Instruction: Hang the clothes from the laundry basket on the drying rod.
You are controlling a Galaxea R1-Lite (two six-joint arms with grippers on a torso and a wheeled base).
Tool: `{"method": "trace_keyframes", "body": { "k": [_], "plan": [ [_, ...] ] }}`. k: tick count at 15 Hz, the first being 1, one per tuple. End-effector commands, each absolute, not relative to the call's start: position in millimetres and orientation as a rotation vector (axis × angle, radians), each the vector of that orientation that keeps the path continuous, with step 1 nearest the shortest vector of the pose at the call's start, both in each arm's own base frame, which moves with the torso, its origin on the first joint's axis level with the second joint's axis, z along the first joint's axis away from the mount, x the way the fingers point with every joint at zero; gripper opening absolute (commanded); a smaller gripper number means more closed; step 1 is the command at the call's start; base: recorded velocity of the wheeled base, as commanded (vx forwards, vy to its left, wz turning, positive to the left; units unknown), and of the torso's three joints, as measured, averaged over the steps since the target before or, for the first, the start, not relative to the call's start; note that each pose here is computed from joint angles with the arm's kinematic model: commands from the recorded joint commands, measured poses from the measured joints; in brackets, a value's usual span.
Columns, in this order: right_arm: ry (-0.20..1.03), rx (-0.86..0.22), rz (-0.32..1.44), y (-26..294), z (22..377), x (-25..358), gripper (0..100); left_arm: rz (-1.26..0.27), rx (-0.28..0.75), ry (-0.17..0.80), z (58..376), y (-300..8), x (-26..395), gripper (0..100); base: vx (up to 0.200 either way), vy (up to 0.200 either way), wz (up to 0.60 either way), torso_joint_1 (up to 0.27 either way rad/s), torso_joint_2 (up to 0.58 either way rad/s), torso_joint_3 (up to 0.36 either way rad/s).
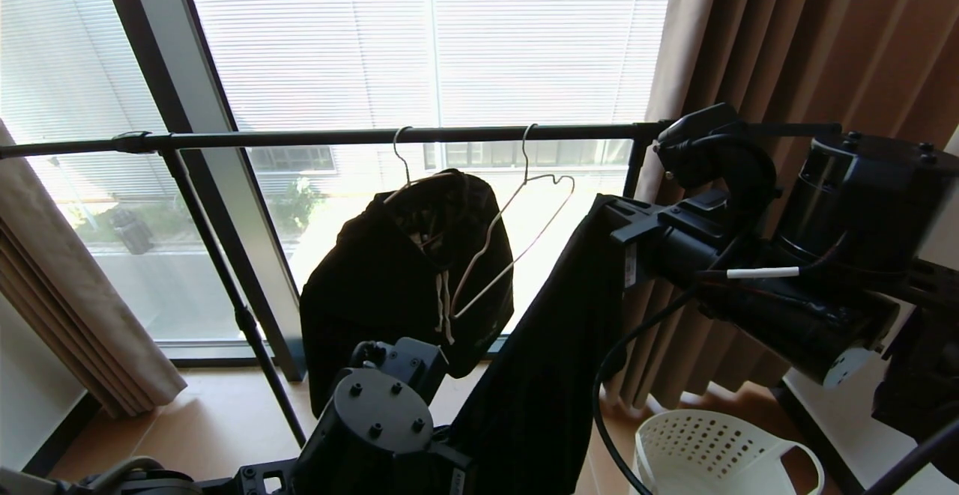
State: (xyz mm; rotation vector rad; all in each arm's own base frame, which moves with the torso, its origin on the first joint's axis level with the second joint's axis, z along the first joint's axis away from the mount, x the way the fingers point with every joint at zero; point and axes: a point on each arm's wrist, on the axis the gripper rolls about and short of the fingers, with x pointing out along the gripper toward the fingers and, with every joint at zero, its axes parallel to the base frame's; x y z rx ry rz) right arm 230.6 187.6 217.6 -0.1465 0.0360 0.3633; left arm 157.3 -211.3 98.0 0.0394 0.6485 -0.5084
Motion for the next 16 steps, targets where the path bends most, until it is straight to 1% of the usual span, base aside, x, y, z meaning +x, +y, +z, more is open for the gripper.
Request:
{"method": "trace_keyframes", "body": {
  "k": [1, 3, 7, 8, 10, 11, 14, 16],
  "plan": [
    [0.036, -0.146, 0.356, 186.0, 217.8, 231.0, 0, -0.507, 0.030, 0.634, 103.0, -207.2, 156.2, 0, 0.000, 0.000, 0.00, 0.000, 0.00, 0.000],
    [0.043, -0.149, 0.351, 184.9, 215.6, 231.7, 0, -0.489, 0.011, 0.617, 108.6, -201.3, 160.2, 0, 0.000, 0.000, 0.00, 0.000, 0.00, 0.000],
    [0.072, -0.176, 0.353, 184.0, 207.7, 230.7, 0, -0.447, -0.007, 0.518, 134.3, -186.2, 179.2, 0, 0.000, 0.000, 0.00, 0.000, 0.00, 0.000],
    [0.089, -0.194, 0.355, 182.3, 202.5, 228.7, 0, -0.436, -0.012, 0.481, 144.6, -181.2, 185.3, 0, 0.000, 0.000, 0.00, 0.000, 0.00, 0.000],
    [0.104, -0.251, 0.363, 179.2, 195.6, 224.2, 0, -0.424, -0.023, 0.453, 156.6, -178.1, 195.9, 0, 0.000, 0.000, 0.00, 0.000, 0.00, 0.000],
    [0.109, -0.265, 0.365, 178.4, 193.6, 223.3, 0, -0.421, -0.022, 0.455, 160.2, -177.9, 199.0, 0, 0.000, 0.000, 0.00, 0.000, 0.00, 0.000],
    [0.120, -0.336, 0.378, 173.1, 185.9, 215.5, 0, -0.409, -0.016, 0.511, 179.1, -175.6, 213.2, 0, 0.000, 0.000, 0.00, 0.000, 0.00, 0.000],
    [0.120, -0.345, 0.397, 175.6, 184.2, 211.3, 0, -0.417, -0.012, 0.534, 186.9, -176.0, 217.5, 0, 0.000, 0.000, 0.00, 0.000, 0.00, 0.000]
  ]
}}
